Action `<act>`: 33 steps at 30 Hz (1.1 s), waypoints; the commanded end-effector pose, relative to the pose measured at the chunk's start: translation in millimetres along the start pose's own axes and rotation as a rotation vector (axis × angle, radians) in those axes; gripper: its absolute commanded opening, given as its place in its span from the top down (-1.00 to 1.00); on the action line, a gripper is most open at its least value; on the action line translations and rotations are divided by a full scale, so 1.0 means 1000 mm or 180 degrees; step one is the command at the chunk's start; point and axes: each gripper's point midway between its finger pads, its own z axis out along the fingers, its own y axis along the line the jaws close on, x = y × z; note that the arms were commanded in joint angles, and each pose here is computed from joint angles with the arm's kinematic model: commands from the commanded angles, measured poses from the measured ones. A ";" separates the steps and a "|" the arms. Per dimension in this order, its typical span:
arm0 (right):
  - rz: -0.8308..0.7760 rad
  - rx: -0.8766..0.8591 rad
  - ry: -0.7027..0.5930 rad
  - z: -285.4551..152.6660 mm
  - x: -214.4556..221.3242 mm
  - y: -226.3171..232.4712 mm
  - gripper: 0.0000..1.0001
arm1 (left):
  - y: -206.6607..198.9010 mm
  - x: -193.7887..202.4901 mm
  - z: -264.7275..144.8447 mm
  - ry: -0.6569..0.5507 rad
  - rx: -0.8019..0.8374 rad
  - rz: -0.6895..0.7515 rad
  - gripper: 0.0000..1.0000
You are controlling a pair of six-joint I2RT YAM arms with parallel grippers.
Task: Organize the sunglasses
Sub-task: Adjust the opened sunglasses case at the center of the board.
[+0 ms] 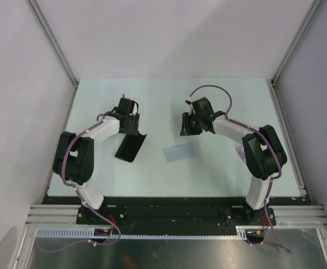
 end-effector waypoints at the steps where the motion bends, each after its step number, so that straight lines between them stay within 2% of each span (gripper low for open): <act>1: -0.0050 0.0056 -0.0124 -0.011 -0.016 0.000 0.25 | -0.009 -0.013 0.008 -0.0004 0.0213 0.0241 -0.26; 6: -0.0038 0.0104 -0.0119 -0.013 -0.016 -0.004 0.27 | -0.004 -0.013 0.023 0.0084 0.0195 0.0282 0.01; 11: -0.0026 0.0123 -0.0123 -0.013 -0.016 -0.006 0.28 | -0.002 -0.014 0.030 0.0124 0.0203 0.0301 0.08; 14: -0.0005 0.0143 -0.0122 -0.013 -0.016 -0.008 0.28 | -0.008 -0.017 0.033 0.0125 0.0363 0.0387 0.27; 15: -0.0005 0.0138 -0.0120 -0.013 -0.015 -0.008 0.28 | -0.009 -0.022 0.033 0.0096 0.0365 0.0383 0.44; 18: 0.0005 0.0164 -0.0104 -0.013 -0.014 -0.010 0.28 | -0.016 -0.030 0.033 0.0038 0.0485 0.0483 0.64; 25: 0.0095 0.0231 -0.0090 -0.014 -0.010 -0.017 0.29 | -0.037 -0.044 0.028 -0.0132 0.0688 0.1114 0.77; 33: 0.0157 0.0293 -0.0106 -0.020 -0.009 -0.023 0.30 | -0.066 -0.053 0.026 -0.0248 0.0487 0.1674 0.72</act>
